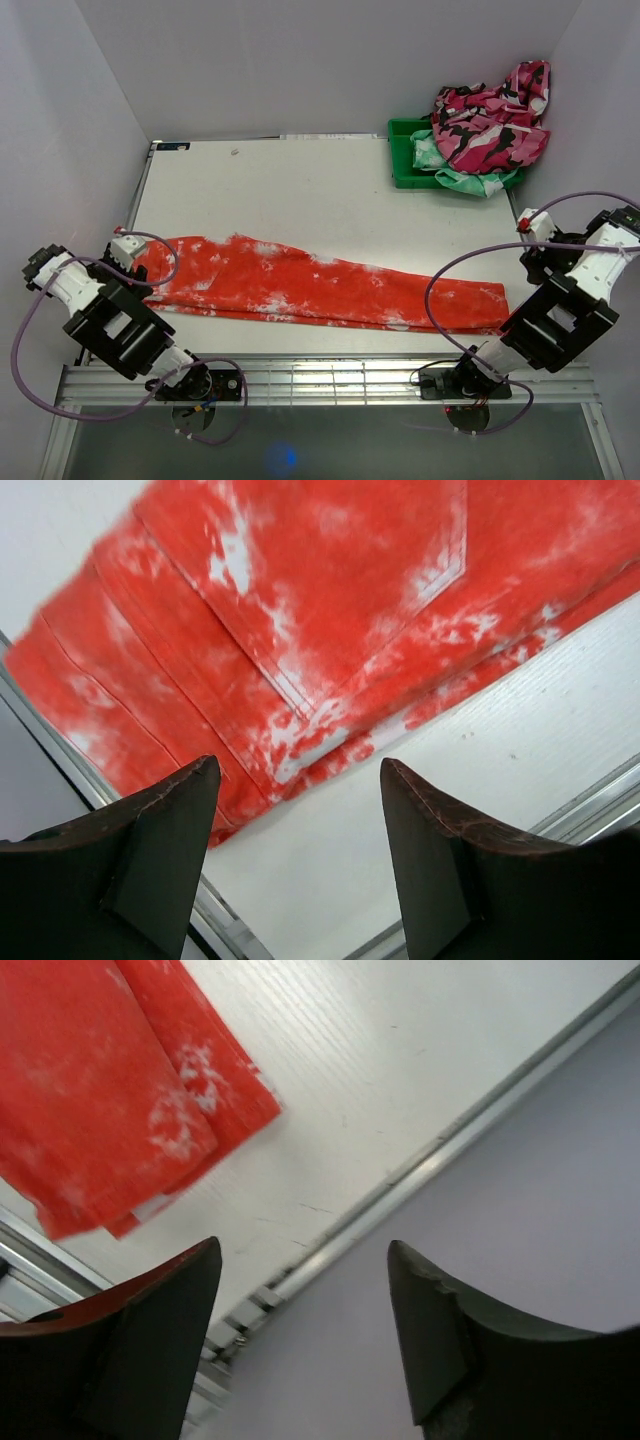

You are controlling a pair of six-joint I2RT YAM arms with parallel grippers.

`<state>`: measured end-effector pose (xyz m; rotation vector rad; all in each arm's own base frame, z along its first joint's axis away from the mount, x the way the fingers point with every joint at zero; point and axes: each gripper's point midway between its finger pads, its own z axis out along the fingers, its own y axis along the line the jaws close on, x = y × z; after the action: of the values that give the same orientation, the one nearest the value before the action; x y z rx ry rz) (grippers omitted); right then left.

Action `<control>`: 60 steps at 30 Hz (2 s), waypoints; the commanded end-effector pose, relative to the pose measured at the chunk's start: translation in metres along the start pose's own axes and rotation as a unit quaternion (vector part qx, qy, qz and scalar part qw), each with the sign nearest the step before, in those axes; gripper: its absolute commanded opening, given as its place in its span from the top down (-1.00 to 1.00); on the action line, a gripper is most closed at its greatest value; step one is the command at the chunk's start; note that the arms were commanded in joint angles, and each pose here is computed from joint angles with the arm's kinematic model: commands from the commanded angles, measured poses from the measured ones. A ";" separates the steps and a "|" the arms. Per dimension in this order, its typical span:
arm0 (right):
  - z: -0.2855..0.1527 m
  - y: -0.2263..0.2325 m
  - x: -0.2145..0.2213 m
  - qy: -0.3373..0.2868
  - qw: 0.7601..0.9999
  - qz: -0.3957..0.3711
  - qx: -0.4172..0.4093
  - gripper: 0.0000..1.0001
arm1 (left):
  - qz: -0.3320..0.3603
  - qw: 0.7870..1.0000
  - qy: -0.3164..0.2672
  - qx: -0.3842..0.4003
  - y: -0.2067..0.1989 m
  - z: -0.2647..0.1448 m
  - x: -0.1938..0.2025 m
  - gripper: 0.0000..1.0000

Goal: Fold and stack the trousers
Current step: Fold the trousers

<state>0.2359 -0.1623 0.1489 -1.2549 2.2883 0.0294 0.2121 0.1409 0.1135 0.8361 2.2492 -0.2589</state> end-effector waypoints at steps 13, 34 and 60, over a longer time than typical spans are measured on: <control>0.085 0.051 0.023 0.008 0.892 0.451 -0.030 -0.08 | 0.054 0.994 -0.090 0.037 -0.075 0.015 -0.078 -0.57; 0.051 0.041 -0.046 -0.126 0.886 0.435 -0.095 0.84 | 0.025 0.995 -0.088 0.030 -0.061 0.021 -0.082 -0.57; 0.074 0.081 0.042 0.031 0.935 0.350 -0.043 -0.20 | 0.005 0.995 -0.089 0.038 -0.061 0.031 -0.080 -0.57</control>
<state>0.1919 -0.1330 0.0430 -0.4137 2.6821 0.3425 0.2300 0.0486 0.1373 0.8473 2.1160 -0.3765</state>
